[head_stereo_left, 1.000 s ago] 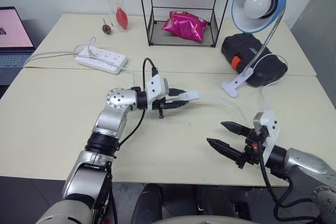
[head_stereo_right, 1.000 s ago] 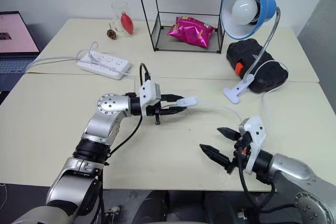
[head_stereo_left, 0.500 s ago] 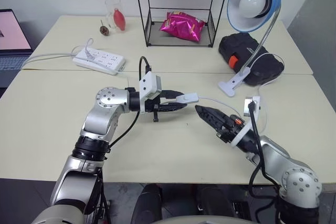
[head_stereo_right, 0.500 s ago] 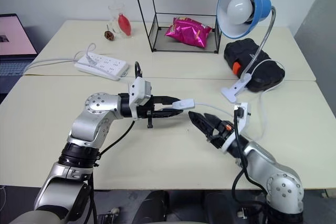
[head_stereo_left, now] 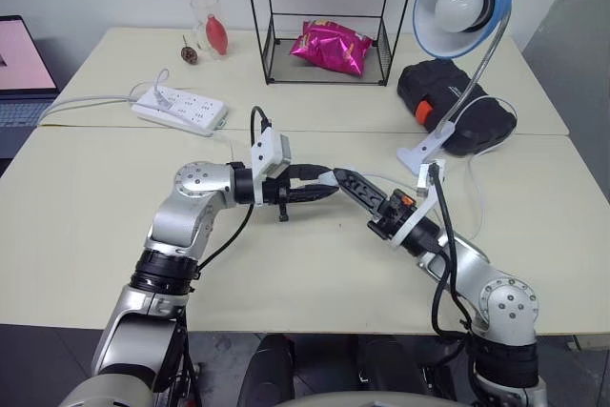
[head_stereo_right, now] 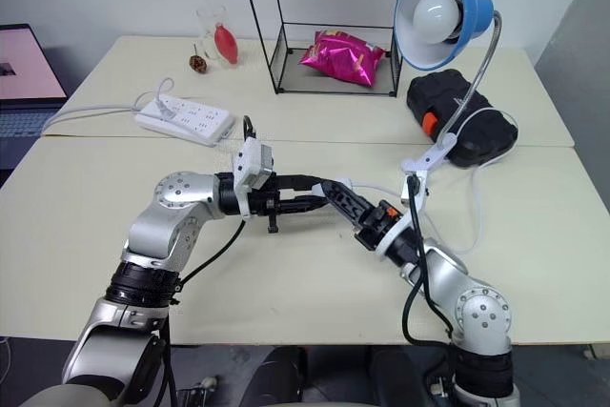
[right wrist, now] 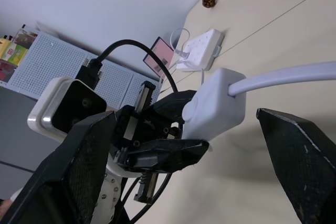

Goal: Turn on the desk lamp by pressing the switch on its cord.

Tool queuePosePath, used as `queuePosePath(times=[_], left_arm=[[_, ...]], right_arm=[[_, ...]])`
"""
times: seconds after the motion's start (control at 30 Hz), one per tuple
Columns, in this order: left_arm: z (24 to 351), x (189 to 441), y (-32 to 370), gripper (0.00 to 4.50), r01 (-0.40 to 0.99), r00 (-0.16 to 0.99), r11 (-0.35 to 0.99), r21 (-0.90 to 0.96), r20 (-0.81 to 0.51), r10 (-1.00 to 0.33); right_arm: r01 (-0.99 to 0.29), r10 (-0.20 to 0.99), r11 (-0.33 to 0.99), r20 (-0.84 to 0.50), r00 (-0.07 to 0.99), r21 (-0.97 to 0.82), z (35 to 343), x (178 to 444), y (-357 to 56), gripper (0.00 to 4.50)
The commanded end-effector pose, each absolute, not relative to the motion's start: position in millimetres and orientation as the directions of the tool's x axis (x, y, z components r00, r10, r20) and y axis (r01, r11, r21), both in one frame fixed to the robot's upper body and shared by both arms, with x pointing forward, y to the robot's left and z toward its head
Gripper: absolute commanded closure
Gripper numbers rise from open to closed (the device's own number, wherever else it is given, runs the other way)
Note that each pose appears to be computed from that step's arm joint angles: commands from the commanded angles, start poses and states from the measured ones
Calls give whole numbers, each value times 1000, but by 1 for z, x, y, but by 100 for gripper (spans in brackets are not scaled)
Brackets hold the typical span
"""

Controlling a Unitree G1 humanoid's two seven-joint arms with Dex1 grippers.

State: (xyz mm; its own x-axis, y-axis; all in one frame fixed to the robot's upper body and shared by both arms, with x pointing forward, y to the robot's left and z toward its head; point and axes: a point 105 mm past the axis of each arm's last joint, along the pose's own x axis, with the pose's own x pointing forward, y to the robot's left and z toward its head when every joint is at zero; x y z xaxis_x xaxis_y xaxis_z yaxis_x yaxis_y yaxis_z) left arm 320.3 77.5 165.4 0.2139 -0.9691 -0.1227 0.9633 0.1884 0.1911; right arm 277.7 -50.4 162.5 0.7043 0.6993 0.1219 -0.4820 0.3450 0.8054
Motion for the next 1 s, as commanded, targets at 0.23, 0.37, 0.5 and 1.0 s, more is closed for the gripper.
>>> queuePosePath(times=[0.23, 0.37, 0.5, 1.0], left_arm=[[182, 317, 77, 338, 952, 220, 185, 243, -124, -968], [184, 316, 75, 338, 951, 220, 184, 250, -125, -967], [186, 314, 72, 338, 949, 221, 184, 254, -124, -967], [191, 309, 68, 338, 948, 212, 173, 268, -125, -969]], right_arm=[[-489, 670, 339, 159, 725, 804, 170, 284, -50, 0], [-486, 673, 335, 156, 723, 808, 168, 284, -49, 0], [-483, 681, 333, 148, 717, 810, 167, 284, -47, 0], [-469, 691, 327, 131, 711, 820, 164, 284, -44, 361]])
